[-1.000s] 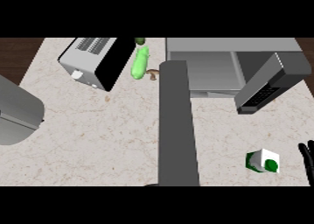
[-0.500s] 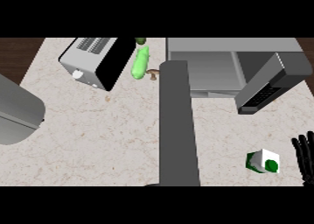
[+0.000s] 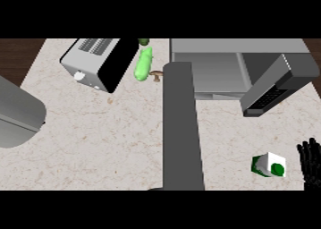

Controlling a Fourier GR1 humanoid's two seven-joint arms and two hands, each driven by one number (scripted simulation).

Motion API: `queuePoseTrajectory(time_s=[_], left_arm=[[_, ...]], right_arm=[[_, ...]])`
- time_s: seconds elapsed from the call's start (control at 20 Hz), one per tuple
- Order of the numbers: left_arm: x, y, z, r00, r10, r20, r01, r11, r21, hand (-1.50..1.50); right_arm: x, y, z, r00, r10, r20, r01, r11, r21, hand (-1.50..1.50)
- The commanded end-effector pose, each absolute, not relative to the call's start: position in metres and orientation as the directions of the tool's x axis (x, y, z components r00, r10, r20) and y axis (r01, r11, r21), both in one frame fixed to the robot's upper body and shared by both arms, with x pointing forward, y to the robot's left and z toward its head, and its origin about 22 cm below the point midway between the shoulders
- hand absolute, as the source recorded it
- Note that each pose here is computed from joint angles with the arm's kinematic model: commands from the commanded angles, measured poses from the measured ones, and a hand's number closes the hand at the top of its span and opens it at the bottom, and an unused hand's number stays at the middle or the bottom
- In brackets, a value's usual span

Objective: Pick up the milk, place it into the microwave and close the microwave

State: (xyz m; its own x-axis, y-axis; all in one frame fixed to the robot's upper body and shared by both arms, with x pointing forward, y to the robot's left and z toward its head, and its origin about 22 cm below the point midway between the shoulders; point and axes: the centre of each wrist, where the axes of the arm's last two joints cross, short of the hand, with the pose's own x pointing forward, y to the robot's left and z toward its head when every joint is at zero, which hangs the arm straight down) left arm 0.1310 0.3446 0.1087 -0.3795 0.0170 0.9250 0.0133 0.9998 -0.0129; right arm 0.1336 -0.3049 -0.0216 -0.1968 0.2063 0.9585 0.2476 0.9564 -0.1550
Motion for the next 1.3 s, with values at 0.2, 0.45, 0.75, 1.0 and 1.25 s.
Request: queuePoseTrajectory(time_s=[0.2,0.45,0.75,1.0,1.25], left_arm=[[0.111,0.351,0.111,-0.394,0.021,0.919,0.022,1.000,-0.013,-1.50],[0.140,0.360,0.116,-0.391,0.019,0.920,0.011,1.000,-0.016,-1.50],[0.117,0.357,0.122,-0.398,0.007,0.917,0.004,1.000,-0.006,-1.50],[0.133,0.361,0.106,-0.385,0.024,0.923,0.016,1.000,-0.020,-1.50],[0.106,0.354,0.126,-0.373,0.019,0.928,0.017,1.000,-0.014,-1.50]], right_arm=[[0.128,-0.339,-0.062,-0.161,0.202,0.966,0.259,0.953,-0.156,-1.50],[0.136,-0.349,-0.097,-0.152,0.189,0.970,0.247,0.958,-0.148,-1.50],[0.142,-0.358,-0.115,-0.174,0.210,0.962,0.234,0.958,-0.167,-1.50],[0.138,-0.357,-0.138,-0.128,0.236,0.963,0.261,0.945,-0.197,-1.50],[0.167,-0.361,-0.149,-0.156,0.279,0.947,0.257,0.938,-0.234,-1.50]])
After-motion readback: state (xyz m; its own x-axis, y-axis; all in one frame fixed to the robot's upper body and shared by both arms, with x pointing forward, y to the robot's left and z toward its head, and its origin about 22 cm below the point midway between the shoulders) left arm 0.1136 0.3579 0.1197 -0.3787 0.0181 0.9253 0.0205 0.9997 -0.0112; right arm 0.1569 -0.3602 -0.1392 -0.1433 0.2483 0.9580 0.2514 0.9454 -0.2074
